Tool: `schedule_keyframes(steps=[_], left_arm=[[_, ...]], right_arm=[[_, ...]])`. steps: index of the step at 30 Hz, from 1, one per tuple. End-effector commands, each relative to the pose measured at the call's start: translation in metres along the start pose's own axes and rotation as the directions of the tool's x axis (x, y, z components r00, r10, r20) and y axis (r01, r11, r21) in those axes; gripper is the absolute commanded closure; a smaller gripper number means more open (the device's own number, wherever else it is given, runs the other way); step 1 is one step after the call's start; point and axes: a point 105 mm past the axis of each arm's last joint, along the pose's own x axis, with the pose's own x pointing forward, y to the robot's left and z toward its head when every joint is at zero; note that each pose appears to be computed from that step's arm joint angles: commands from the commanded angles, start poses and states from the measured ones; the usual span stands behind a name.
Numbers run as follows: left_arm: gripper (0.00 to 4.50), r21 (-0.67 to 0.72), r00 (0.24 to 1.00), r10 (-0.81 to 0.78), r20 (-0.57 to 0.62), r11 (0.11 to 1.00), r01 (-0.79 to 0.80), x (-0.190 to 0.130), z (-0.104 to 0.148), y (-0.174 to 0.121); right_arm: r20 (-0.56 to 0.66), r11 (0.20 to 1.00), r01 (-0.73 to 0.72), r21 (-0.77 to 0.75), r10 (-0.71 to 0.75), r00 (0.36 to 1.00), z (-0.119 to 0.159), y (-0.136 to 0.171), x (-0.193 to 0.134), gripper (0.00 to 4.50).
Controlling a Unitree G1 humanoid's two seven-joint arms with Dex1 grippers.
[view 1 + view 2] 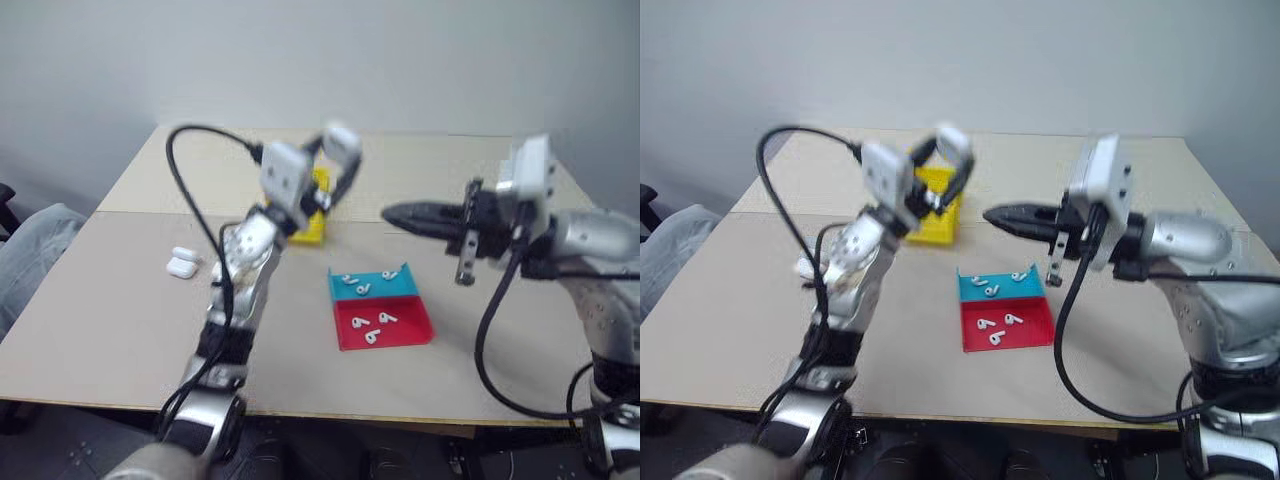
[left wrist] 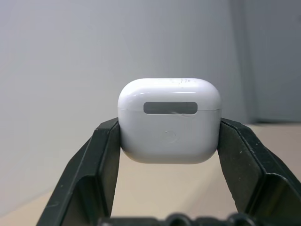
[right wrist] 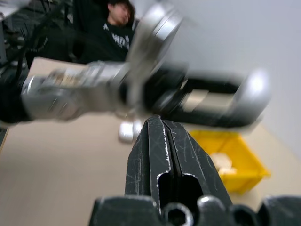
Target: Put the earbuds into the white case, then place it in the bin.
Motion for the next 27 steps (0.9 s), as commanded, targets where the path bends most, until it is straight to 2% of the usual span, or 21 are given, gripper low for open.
schedule_keyframes(steps=[1, 3, 11, 19, 21, 24, 27], left_arm=[[1.72, 0.065, 0.959, 0.268, -0.091, 0.963, -0.263, 0.01, -0.018, 0.042], [1.72, 0.056, 0.921, 0.345, -0.183, 0.939, -0.341, 0.013, -0.035, 0.054], [1.72, 0.156, 0.869, 0.307, -0.388, 0.951, -0.267, 0.006, -0.097, 0.04], [1.72, 0.181, 0.86, 0.269, -0.433, 0.961, -0.209, 0.002, -0.117, 0.032], [0.98, 0.153, 0.843, 0.267, -0.467, 0.963, -0.22, 0.0, -0.122, 0.034], [0.13, 0.138, 0.837, 0.272, -0.474, 0.962, -0.235, 0.0, -0.123, 0.035], [0.06, 0.145, 0.852, 0.267, -0.451, 0.963, -0.226, 0.002, -0.12, 0.033]], right_arm=[[0.006, 0.997, 0.03, -0.077, -0.03, 1.0, 0.008, 0.0, -0.002, 4.47], [-0.009, 0.996, 0.044, -0.071, -0.045, 0.999, 0.004, -0.001, -0.003, 4.47], [-0.072, 0.995, 0.092, -0.036, -0.095, 0.993, -0.012, 0.0, -0.008, 4.47], [-0.122, 0.994, 0.106, -0.029, -0.109, 0.987, -0.023, 0.003, -0.007, 4.47], [-0.121, 0.994, 0.108, -0.03, -0.111, 0.986, -0.023, 0.003, -0.007, 4.5], [-0.128, 0.994, 0.11, -0.03, -0.113, 0.985, -0.024, 0.003, -0.007, 4.5], [-0.141, 0.993, 0.113, -0.033, -0.117, 0.983, -0.026, 0.003, -0.007, 4.5]])
